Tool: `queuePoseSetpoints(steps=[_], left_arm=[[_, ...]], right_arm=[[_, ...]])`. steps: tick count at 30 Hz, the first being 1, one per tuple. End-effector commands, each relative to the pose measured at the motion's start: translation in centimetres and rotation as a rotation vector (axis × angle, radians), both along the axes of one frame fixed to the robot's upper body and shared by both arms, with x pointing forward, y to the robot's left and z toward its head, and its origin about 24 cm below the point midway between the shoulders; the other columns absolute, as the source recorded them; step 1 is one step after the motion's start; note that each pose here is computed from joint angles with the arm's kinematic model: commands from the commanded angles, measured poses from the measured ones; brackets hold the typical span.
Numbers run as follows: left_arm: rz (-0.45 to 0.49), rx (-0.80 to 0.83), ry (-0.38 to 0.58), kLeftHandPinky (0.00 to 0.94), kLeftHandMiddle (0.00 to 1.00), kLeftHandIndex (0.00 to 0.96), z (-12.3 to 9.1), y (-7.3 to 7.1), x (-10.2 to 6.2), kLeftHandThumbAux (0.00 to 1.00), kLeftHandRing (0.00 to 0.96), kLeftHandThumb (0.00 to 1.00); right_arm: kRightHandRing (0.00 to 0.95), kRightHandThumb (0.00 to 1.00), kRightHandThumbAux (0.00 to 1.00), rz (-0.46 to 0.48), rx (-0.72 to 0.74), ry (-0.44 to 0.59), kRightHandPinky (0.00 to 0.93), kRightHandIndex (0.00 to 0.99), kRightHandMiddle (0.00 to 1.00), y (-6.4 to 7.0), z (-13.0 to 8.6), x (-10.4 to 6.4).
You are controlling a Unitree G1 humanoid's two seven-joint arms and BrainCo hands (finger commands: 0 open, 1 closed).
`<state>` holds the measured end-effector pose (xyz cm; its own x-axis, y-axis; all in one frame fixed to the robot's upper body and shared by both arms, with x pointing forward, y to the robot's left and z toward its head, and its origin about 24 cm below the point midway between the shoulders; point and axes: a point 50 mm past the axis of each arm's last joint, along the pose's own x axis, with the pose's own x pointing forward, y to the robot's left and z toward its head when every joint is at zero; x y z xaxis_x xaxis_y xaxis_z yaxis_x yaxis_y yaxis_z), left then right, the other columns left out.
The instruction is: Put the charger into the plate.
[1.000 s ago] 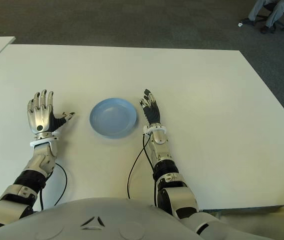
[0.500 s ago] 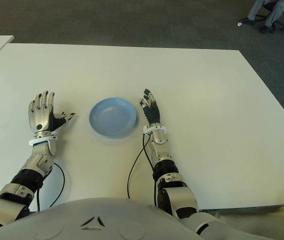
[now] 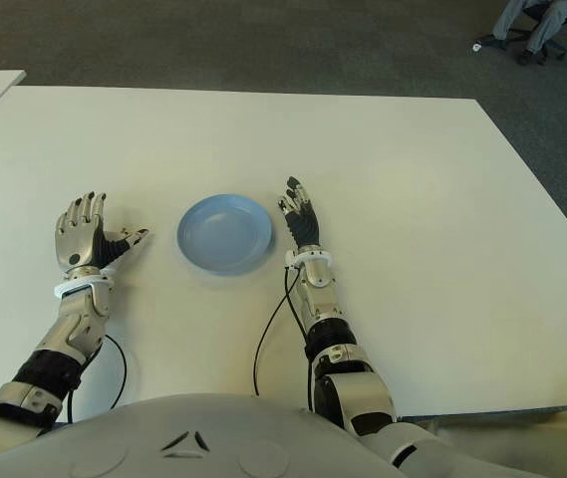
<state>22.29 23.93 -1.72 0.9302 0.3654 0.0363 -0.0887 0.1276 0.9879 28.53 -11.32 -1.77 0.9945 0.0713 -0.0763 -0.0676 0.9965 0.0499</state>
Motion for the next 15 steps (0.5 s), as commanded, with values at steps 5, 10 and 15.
queuePoseSetpoints(steps=[5, 10, 15], left_arm=[[0.045, -0.073, 0.203, 0.0, 0.0, 0.0, 1.5, -1.1, -4.1, 0.395, 0.0, 0.11], [0.083, -0.107, 0.247, 0.015, 0.0, 0.0, 3.0, -2.0, -5.2, 0.397, 0.0, 0.13], [0.121, -0.125, 0.291, 0.047, 0.0, 0.0, 3.3, -2.1, -5.5, 0.39, 0.0, 0.132]], right_arm=[[0.03, 0.0, 0.515, -0.005, 0.002, 0.068, 0.028, 0.037, 0.046, -0.2, -1.3, -0.7], [0.03, 0.0, 0.516, -0.003, -0.001, 0.066, 0.027, 0.039, 0.046, -0.2, -1.3, -0.7], [0.029, 0.0, 0.513, 0.0, -0.002, 0.063, 0.027, 0.039, 0.044, -0.2, -1.3, -0.7]])
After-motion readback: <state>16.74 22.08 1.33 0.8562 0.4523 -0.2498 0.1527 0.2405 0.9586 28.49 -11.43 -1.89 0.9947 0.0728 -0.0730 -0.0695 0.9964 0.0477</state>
